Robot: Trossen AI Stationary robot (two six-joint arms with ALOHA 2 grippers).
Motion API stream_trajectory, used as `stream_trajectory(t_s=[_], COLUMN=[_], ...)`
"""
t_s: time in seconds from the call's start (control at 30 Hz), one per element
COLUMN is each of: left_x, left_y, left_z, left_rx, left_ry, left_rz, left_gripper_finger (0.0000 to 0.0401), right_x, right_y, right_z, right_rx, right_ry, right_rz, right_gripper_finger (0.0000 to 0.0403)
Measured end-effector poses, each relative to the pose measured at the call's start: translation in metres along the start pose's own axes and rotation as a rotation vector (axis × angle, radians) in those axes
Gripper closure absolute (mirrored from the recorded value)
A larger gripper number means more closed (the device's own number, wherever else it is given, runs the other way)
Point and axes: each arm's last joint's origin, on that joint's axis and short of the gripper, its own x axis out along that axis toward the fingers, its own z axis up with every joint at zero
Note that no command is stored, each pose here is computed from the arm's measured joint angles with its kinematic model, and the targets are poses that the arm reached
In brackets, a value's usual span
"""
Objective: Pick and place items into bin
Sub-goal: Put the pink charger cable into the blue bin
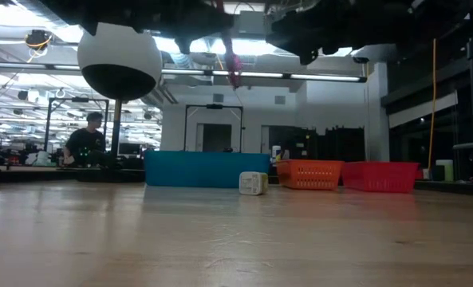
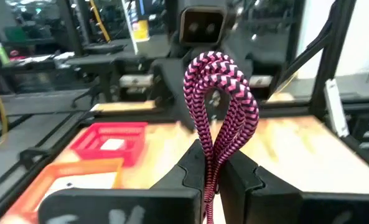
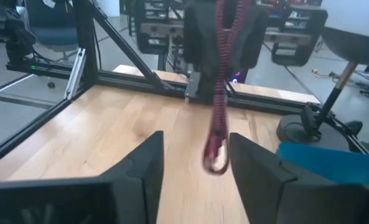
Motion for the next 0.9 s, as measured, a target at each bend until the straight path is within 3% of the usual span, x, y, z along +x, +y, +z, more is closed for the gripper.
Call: stream_trajectory(t_s=[0.27,0.4,0.7,0.9], left_x=[-0.016,-0.022,-0.03,-0.03], left_y=[0.018,0.021,0.022,0.029], left_z=[0.006,0.01,0.007,0.007], left_rx=[-0.007,0.028,0.059,0.052], left_ry=[0.061,0.058,0.141,0.146], left_rz=[0.052,0.043,0.11,0.163], left_gripper_finger=[0.0383,0.0385,0.0385,0.0385], right_x=[-0.018,-0.033,-0.064,-0.073], right_y=[0.006,0.008,0.009,0.012], right_z=[-0.004,-0.005,-0.015,-0.019], right_rx=[0.002,-0.007,0.044,0.074], right_ry=[0.036,-0.02,-0.038,-0.036], right_rz=[0.015,0.002,-0.117,-0.12], right_gripper_finger=[0.0333,0.0393,0.0401,0.0402])
